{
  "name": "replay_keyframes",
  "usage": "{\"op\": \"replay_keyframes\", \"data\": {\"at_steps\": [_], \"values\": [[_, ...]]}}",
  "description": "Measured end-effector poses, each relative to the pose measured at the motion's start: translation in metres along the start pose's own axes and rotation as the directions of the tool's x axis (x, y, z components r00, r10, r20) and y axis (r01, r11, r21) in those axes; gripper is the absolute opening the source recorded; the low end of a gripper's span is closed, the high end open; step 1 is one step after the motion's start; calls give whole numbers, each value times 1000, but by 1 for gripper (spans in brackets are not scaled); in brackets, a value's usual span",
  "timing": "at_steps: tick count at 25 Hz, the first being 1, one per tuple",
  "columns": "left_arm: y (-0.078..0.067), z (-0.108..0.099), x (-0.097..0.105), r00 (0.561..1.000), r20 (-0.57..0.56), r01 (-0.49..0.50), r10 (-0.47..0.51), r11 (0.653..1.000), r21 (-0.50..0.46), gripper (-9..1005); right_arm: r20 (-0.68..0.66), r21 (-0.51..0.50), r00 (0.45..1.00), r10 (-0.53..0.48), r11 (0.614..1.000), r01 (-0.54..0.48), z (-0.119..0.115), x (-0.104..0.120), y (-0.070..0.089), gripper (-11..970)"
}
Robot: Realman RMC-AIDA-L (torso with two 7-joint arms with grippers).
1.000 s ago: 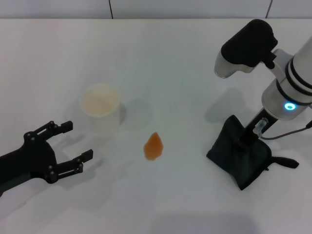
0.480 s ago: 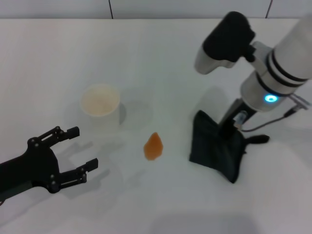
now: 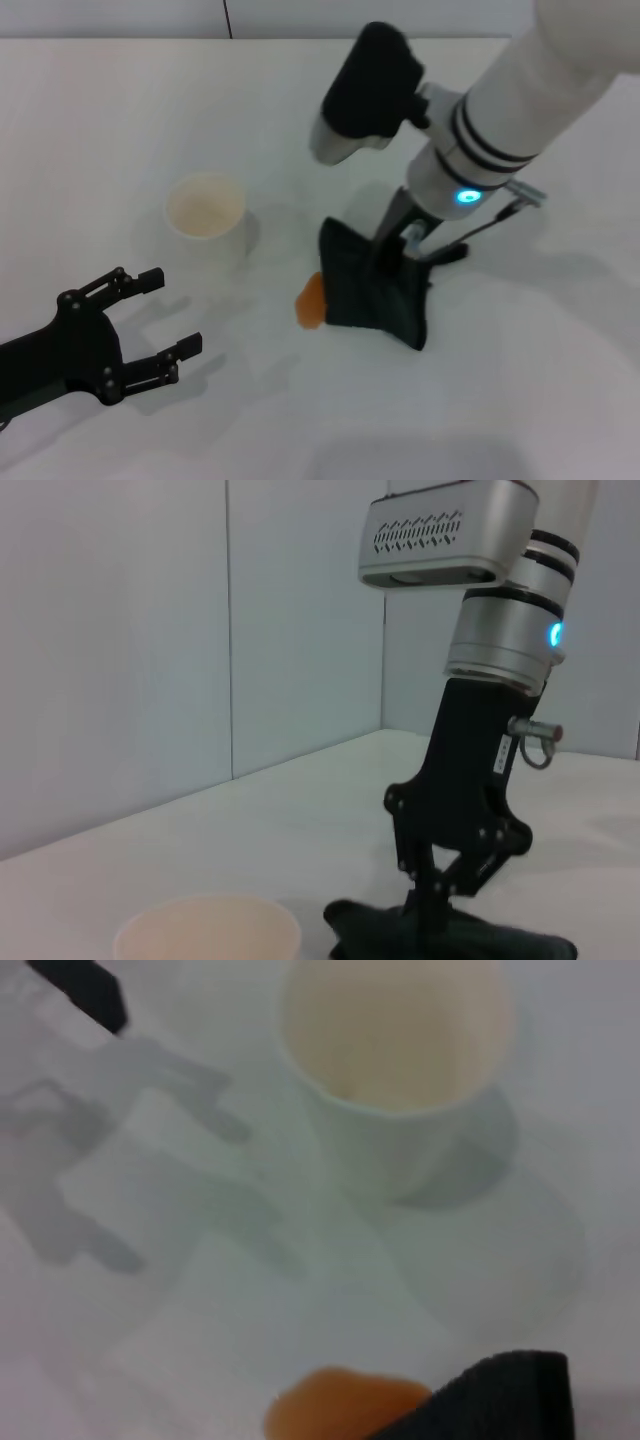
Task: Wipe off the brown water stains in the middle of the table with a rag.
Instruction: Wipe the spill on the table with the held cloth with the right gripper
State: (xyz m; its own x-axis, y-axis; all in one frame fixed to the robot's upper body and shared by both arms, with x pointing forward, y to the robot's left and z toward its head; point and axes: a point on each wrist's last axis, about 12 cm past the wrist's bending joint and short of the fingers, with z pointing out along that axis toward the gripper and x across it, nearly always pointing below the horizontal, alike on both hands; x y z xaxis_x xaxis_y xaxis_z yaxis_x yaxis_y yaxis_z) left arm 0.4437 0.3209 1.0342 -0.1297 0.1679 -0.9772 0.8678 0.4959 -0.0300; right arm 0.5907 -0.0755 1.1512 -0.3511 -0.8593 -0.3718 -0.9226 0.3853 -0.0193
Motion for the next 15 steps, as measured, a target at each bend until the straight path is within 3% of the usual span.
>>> {"op": "replay_keyframes", "data": {"at_steps": [10,15], "values": [[-1,0,0,1000,3,8,-8,1000,-4,869,90,-144,983,-162,974,174,13,-23,40,36],[0,0,0,1000,4,7,-7,1000,-5,869,102,-114,978,-181,975,192,19,-24,39,39]]}}
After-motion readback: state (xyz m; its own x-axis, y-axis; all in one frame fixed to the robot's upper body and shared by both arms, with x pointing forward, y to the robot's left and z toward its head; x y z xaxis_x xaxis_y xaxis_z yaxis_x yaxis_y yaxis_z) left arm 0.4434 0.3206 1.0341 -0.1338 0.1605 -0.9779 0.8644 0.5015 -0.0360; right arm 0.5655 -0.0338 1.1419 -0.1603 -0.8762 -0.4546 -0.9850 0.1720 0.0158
